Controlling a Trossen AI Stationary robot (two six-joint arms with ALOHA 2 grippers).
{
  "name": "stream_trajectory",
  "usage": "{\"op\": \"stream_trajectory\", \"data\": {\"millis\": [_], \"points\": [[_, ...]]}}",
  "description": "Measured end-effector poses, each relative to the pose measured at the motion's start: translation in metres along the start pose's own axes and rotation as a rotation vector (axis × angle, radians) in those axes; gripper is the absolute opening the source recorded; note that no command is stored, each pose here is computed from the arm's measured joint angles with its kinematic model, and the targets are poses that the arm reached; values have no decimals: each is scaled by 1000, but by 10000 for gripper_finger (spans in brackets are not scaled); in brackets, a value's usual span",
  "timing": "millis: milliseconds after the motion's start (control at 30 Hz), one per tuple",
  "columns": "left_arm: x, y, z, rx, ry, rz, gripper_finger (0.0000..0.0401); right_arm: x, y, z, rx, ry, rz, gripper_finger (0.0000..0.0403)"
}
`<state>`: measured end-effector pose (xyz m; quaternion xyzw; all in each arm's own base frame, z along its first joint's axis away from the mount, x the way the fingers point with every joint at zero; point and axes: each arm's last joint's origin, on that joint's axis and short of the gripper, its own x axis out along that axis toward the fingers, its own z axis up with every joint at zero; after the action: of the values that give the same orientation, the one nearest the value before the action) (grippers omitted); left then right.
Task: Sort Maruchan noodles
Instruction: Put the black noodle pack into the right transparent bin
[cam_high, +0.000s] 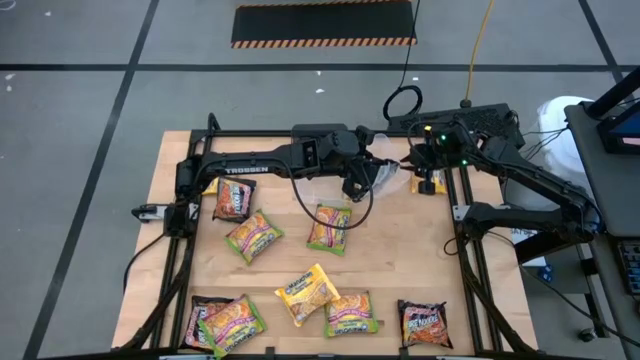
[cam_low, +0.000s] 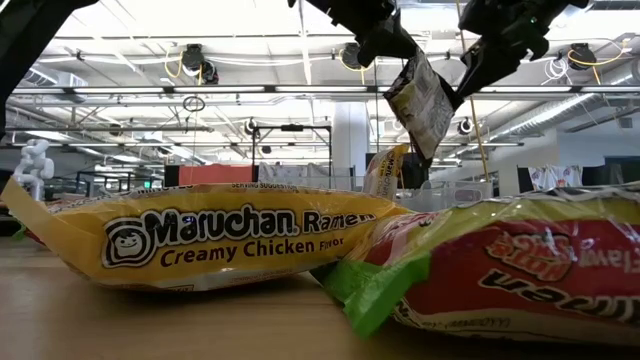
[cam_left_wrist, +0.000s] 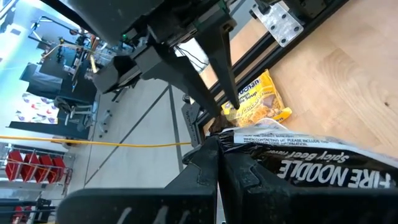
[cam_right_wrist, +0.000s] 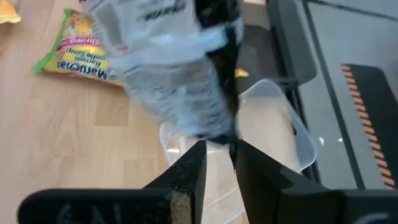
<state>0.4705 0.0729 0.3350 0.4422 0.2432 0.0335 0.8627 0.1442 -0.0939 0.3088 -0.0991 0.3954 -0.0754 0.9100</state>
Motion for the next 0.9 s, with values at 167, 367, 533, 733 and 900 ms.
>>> {"op": "stream_trajectory", "data": {"millis": [167,367,533,733,900], "points": [[0,0,-1,-1,1,1,0,0,1,-2,6,19,12,79],[0,0,0,-1,1,1,0,0,0,0,-2,-4,-3,79],[0,0,0,-1,1,0,0,0,-1,2,-6,-16,-11,79],[0,0,0,-1,0,1,0,0,-1,2,-8,-22,-16,79],[0,0,2,11,-11,11,0,6,-4,3,-10,-13,-11,79]]}}
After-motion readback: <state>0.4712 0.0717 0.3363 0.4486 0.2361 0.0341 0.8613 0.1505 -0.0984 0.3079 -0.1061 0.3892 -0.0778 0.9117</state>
